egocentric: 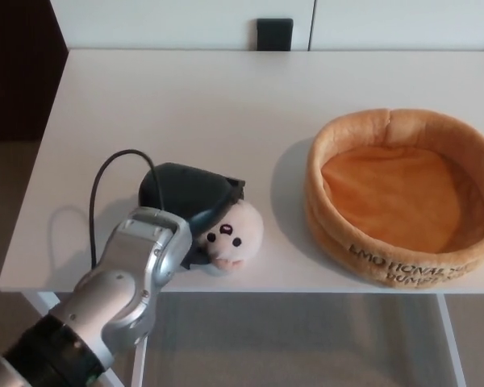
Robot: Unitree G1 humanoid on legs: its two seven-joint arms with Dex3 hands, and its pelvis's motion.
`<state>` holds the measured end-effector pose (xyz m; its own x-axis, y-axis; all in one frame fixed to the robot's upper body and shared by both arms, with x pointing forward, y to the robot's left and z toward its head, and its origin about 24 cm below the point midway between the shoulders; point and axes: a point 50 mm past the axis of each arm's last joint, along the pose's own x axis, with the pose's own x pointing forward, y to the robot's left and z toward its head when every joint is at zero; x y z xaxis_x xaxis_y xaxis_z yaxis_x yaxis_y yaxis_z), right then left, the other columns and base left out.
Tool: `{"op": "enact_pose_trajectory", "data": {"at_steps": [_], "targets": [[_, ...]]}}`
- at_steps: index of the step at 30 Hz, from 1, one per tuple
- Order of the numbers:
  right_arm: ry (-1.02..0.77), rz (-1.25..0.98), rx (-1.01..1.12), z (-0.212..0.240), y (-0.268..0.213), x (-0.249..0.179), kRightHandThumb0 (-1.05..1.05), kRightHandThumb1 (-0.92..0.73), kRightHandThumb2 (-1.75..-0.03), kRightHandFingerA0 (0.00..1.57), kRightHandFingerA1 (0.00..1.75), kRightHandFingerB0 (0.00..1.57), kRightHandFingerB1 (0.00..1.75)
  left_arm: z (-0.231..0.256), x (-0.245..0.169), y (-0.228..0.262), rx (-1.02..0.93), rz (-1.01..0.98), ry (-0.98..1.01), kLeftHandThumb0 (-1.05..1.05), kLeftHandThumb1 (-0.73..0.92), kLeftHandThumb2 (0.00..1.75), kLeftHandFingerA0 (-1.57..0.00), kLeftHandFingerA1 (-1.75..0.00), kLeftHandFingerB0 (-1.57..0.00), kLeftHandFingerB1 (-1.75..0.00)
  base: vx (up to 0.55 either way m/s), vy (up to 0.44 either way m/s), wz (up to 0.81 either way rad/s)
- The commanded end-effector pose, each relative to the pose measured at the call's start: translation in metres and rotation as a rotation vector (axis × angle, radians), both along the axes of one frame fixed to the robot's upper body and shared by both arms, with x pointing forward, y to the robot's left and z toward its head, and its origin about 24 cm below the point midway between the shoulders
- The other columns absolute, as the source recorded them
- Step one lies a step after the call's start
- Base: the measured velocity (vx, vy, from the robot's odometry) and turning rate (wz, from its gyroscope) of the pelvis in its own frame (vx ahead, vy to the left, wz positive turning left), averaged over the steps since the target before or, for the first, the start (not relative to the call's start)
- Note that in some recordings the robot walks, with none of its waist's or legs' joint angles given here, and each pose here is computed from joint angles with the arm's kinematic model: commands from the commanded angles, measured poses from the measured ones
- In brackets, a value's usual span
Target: The robot walks towards a table in front, picks a dumpling toy with left hand and puts it in an orange round plate
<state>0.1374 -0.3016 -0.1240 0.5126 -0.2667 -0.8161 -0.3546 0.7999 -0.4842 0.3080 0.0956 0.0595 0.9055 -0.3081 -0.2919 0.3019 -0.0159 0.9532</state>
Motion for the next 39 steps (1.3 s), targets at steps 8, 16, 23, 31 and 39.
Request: {"op": "enact_pose_trajectory", "data": {"at_steps": [8,16,23,31,39], "targets": [[0.023,-0.006,-0.008,0.003,-0.005,0.003,-0.49,-0.65,-0.59,0.74,0.72,0.31,0.3,0.057,0.012,0.014,-0.856,0.189,-0.133,-0.24,0.69,0.61,-1.13,-0.85,-0.91,-0.55,0.0,0.0,0.0],[0.03,-0.004,0.002,0.0,-0.001,0.002,-0.55,-0.51,-0.81,0.74,0.79,0.2,0.42,0.103,0.015,-0.008,-0.805,0.013,-0.272,-0.24,0.68,0.61,-1.14,-0.99,-0.87,-0.53,0.0,0.0,0.0],[0.03,-0.01,0.009,0.001,0.0,0.005,-0.54,-0.5,-0.81,0.73,0.81,0.21,0.42,0.12,0.012,-0.034,-0.72,-0.096,-0.355,-0.25,0.66,0.61,-0.95,-1.35,-0.89,-0.55,0.0,0.0,0.0],[0.029,-0.004,0.006,0.002,0.0,0.008,-0.53,-0.51,-0.81,0.74,0.81,0.22,0.43,0.117,0.009,-0.067,-0.617,-0.205,-0.409,-0.23,0.64,0.59,-0.89,-1.58,-0.92,-0.65,0.0,0.0,0.0],[0.025,0.002,0.011,0.002,0.001,0.01,-0.49,-0.64,-0.59,0.76,1.17,0.3,0.31,0.109,0.016,-0.092,-0.554,-0.223,-0.365,-0.23,0.62,0.57,-0.82,-1.72,-0.87,-0.87,0.0,0.0,0.0]]}}
